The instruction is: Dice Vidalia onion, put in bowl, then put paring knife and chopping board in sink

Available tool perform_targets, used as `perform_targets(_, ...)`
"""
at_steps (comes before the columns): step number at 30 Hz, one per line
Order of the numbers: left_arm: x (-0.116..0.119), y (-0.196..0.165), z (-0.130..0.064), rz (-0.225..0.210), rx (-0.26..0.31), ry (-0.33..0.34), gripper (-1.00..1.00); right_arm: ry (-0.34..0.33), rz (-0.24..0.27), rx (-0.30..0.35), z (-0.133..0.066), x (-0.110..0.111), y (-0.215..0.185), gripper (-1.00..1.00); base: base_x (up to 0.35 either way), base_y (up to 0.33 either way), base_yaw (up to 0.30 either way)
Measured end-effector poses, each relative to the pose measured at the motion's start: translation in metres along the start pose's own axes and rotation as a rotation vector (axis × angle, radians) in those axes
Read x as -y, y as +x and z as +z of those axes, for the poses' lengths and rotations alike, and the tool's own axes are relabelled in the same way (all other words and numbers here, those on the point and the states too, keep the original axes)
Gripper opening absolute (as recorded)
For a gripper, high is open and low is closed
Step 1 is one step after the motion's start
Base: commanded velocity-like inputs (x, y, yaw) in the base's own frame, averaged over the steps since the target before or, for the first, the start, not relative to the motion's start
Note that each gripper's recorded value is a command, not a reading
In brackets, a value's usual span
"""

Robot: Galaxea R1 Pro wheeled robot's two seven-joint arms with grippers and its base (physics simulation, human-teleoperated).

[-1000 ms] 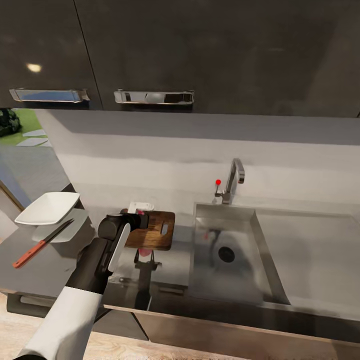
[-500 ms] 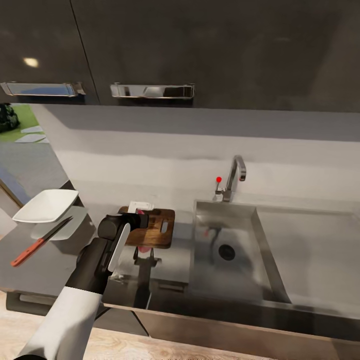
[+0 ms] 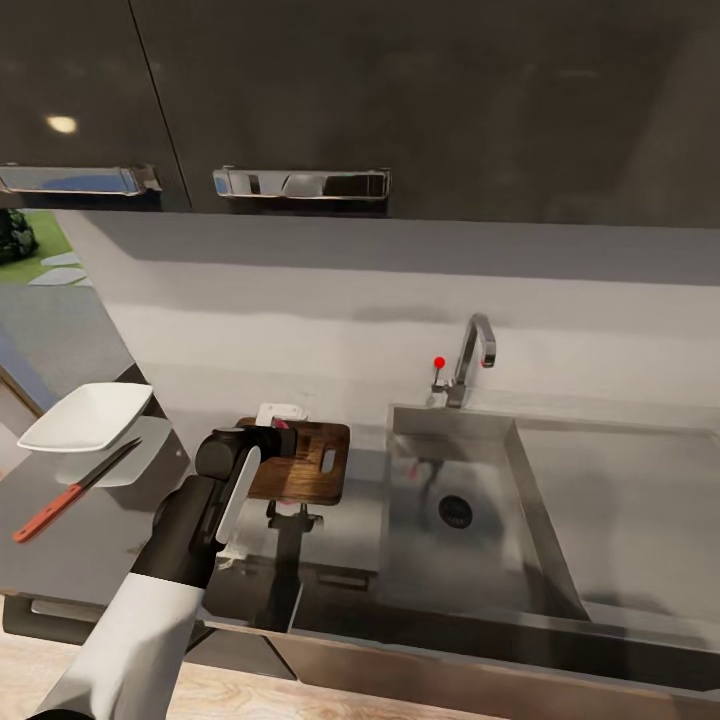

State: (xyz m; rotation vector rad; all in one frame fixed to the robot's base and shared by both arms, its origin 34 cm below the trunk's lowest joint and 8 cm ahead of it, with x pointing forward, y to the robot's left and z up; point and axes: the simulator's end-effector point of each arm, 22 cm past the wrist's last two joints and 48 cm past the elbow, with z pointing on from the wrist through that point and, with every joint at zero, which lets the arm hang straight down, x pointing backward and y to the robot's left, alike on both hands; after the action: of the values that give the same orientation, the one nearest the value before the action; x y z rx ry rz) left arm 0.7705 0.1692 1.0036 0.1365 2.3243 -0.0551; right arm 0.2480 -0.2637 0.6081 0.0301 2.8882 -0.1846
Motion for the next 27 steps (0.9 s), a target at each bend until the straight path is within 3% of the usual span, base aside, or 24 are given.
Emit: perform_targets(27, 0.000, 0.014, 0.012, -0.002, -0.030, 0.002, -1.00, 0.000, -0.003, -0.025, 0.001, 0.000, 0.010, 1.00, 0.000, 0.000, 0.000)
